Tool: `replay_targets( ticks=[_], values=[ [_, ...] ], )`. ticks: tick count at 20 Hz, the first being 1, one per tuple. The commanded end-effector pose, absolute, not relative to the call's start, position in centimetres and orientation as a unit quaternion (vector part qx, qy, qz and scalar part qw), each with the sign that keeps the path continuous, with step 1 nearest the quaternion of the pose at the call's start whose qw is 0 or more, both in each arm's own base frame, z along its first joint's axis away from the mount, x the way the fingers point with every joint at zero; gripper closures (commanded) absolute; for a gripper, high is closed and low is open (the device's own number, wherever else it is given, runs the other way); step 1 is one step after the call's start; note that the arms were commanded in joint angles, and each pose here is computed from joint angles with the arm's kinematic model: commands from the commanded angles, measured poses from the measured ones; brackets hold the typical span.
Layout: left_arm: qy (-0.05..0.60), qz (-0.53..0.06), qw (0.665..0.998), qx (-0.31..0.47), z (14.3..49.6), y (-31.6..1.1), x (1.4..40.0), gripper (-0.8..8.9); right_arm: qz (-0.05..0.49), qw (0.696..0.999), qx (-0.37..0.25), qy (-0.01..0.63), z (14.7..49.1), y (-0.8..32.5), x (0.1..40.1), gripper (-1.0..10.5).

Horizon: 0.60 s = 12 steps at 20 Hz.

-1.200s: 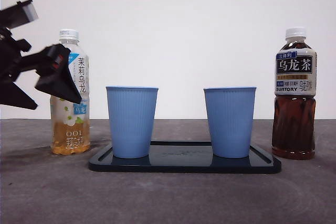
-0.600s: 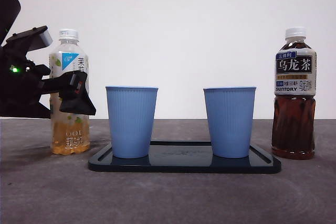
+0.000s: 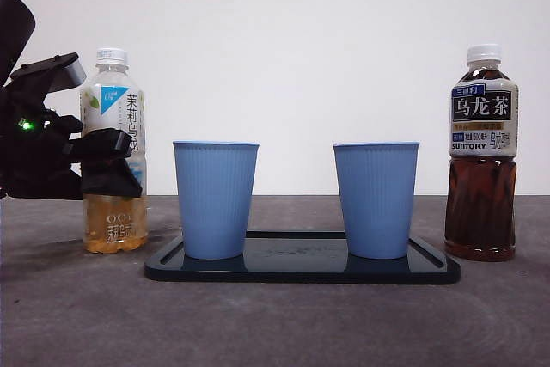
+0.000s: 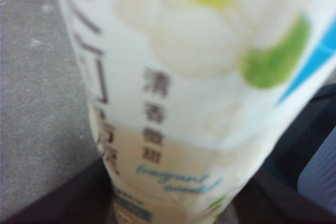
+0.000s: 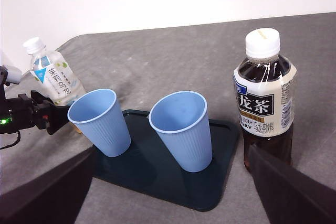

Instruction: Pour the drink into the cup

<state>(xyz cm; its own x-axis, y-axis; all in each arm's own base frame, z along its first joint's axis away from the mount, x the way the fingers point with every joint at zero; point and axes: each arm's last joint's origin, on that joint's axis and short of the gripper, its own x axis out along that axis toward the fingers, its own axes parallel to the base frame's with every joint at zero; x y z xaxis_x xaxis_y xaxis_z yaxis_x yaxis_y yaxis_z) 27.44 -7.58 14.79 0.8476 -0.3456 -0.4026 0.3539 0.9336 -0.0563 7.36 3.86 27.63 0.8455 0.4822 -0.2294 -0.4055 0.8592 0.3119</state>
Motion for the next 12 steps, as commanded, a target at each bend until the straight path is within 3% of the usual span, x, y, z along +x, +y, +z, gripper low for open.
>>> replay_targets(
  ticks=[1, 6, 12],
  values=[
    [0.204, -0.182, 0.962, 0.014, 14.6, -7.6, 27.7, 6.06, 0.239, 0.953, 0.121, 0.14, 28.1, 3.8, 7.2, 4.8],
    [0.191, -0.185, 0.963, 0.034, 15.4, -7.5, 27.6, 6.06, 0.24, 0.954, 0.116, 0.139, 28.1, 3.8, 7.2, 4.8],
    [0.172, -0.169, 0.967, 0.087, 19.1, -7.2, 27.1, 6.05, 0.24, 0.954, 0.112, 0.138, 28.1, 3.8, 7.2, 4.8]
  ],
)
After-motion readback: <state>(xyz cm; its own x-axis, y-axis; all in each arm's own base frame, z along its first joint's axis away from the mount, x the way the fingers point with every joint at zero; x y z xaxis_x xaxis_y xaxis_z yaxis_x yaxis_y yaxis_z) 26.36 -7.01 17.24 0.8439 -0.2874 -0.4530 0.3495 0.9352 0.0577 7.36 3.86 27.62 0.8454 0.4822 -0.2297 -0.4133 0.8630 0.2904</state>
